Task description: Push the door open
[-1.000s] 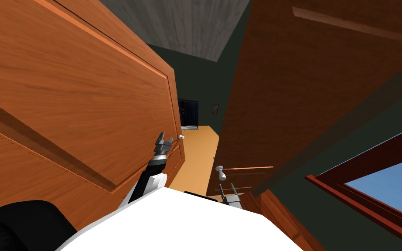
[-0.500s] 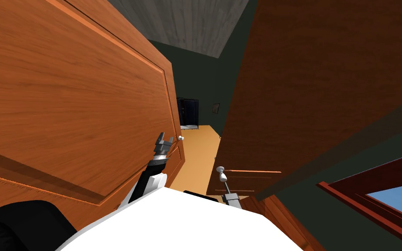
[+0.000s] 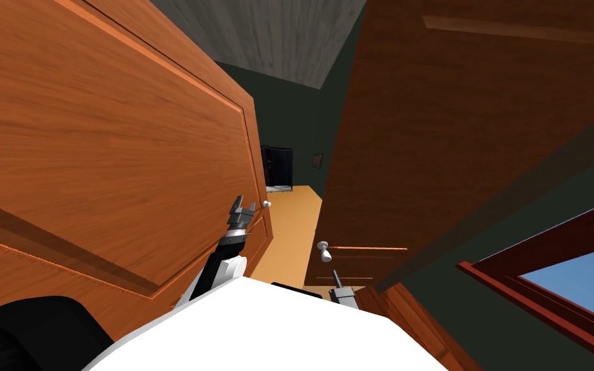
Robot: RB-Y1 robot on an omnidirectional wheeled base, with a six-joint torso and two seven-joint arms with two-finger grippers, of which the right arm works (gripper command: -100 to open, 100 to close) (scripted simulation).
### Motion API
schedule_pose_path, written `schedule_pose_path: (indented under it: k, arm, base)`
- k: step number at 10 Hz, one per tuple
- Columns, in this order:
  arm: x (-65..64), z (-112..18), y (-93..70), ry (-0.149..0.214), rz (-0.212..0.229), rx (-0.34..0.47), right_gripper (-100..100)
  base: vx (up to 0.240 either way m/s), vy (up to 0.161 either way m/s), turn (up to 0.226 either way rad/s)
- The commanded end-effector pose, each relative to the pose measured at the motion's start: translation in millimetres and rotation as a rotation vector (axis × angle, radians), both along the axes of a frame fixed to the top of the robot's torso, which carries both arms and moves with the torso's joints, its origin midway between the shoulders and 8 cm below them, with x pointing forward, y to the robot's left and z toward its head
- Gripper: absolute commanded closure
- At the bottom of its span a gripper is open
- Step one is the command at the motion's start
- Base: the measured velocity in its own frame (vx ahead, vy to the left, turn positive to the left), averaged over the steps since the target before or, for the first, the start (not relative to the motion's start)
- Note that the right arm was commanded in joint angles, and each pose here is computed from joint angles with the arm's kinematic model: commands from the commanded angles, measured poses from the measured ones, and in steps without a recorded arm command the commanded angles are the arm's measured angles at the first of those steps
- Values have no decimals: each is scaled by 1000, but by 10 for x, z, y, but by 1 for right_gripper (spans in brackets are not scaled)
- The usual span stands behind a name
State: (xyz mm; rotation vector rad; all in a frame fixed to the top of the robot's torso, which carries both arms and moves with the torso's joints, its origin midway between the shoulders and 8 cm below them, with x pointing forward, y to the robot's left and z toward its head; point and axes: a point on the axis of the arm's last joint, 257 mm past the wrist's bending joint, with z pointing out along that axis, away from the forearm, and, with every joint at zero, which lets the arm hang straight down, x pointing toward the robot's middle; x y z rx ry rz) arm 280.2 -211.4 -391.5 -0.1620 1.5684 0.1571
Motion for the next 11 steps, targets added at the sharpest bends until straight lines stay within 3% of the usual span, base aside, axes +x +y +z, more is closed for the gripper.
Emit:
schedule_pose_path:
  k: [1,3,5,11]
  arm:
    - [-77,-15,-45,2,-5,-13,-100]
    - [-118,-4,-6,-3,-26,2,-100]
    - [-80,-13,-65,0,-15,-17,-100]
    - [104,-7,-67,-6,-30,-12,-100]
  base:
    - [-180,41,-89]
    - [-203,44,-86]
    - [-16,12,3]
    - [196,40,19]
